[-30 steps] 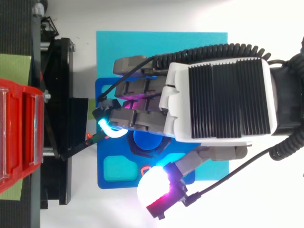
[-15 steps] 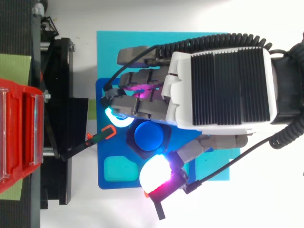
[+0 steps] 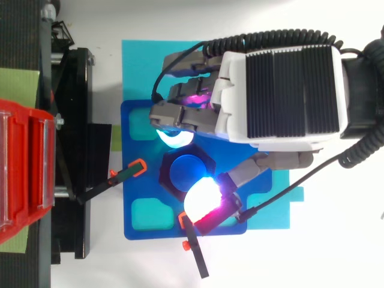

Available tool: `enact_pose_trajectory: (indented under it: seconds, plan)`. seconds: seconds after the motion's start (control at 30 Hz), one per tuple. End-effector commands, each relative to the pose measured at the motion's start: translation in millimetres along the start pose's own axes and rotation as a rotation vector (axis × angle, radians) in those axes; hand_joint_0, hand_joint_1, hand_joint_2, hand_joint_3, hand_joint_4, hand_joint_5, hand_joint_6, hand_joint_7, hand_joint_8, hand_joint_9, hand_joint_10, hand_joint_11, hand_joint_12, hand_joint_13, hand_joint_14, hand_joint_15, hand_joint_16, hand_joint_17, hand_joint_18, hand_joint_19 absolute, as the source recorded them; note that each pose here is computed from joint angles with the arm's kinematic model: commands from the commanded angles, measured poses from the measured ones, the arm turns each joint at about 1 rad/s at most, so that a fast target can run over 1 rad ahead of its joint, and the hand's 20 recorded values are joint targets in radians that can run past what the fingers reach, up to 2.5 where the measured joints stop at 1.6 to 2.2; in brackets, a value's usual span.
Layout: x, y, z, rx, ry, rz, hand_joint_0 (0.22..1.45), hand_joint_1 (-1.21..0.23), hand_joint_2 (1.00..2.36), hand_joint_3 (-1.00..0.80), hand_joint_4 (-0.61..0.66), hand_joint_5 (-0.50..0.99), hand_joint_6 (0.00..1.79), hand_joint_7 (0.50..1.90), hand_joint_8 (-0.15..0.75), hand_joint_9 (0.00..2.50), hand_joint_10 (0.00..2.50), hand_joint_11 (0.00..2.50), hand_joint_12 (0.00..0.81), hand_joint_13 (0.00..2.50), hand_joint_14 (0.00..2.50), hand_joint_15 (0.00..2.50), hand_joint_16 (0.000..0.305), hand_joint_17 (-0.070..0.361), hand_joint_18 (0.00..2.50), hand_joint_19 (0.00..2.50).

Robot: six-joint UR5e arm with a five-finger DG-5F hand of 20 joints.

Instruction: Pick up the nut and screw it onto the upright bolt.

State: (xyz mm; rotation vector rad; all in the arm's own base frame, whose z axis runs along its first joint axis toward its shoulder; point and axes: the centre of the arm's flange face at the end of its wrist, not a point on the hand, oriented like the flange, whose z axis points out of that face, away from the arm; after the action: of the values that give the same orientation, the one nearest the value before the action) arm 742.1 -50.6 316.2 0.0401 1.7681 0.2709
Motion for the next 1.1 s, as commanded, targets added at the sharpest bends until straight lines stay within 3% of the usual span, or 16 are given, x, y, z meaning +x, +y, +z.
enact_pose_trajectory:
  seconds: [0.0,0.07,0.13,0.3,0.43,0.6,0.77,0.9,1.07]
  plan:
    - [0.1,-2.7,-0.7,-0.001,0.000,0.001,0.55,-0.25,1.00,-0.50,0.14,0.03,0.54,1.54,0.296,1.19,0.00,0.00,0.233,0.83,0.00,0.00,0.018,0.040,0.48,0.00]
    - [-1.8,-4.0,-0.8,-0.005,-0.004,0.001,0.55,-0.25,1.00,-0.50,0.18,0.02,0.50,1.57,0.289,1.17,0.00,0.00,0.239,0.82,0.00,0.00,0.018,0.041,0.47,0.00]
    - [-7.4,-3.7,-0.5,-0.008,-0.011,0.001,0.54,-0.22,1.00,-0.50,0.23,-0.02,0.50,1.34,0.290,1.12,0.00,0.00,0.251,0.78,0.00,0.00,0.020,0.046,0.45,0.00]
    - [-21.5,-3.5,-0.2,-0.017,-0.030,-0.001,0.53,-0.18,1.00,-0.50,0.27,-0.07,0.50,1.00,0.289,1.03,0.00,0.00,0.267,0.74,0.00,0.00,0.023,0.053,0.41,0.00]
    - [-33.4,-4.7,-2.2,-0.020,-0.031,-0.018,0.52,-0.17,1.00,-0.50,0.24,-0.10,0.50,0.86,0.284,0.99,0.00,0.00,0.276,0.73,0.00,0.00,0.025,0.057,0.40,0.00]
    - [-43.2,-9.1,-4.3,-0.017,-0.038,-0.027,0.51,-0.16,1.00,-0.50,0.23,-0.11,0.50,0.79,0.278,0.96,0.00,0.00,0.282,0.71,0.00,0.00,0.027,0.060,0.37,0.00]
    - [-49.6,-4.8,-2.6,-0.042,-0.056,-0.032,0.51,-0.14,1.00,-0.50,0.22,-0.11,0.50,0.75,0.269,0.94,0.00,0.00,0.284,0.69,0.00,0.00,0.028,0.063,0.36,0.00]
    - [-49.9,1.6,1.4,-0.052,-0.078,-0.035,0.51,-0.13,1.00,-0.50,0.21,-0.12,0.50,0.71,0.263,0.88,0.00,0.00,0.293,0.64,0.00,0.00,0.030,0.067,0.30,0.00]
    - [-38.8,18.4,8.9,-0.076,-0.088,-0.037,0.50,-0.11,1.00,-0.50,0.21,-0.13,0.50,0.69,0.255,0.83,0.00,0.00,0.298,0.59,0.00,0.00,0.031,0.070,0.25,0.00]
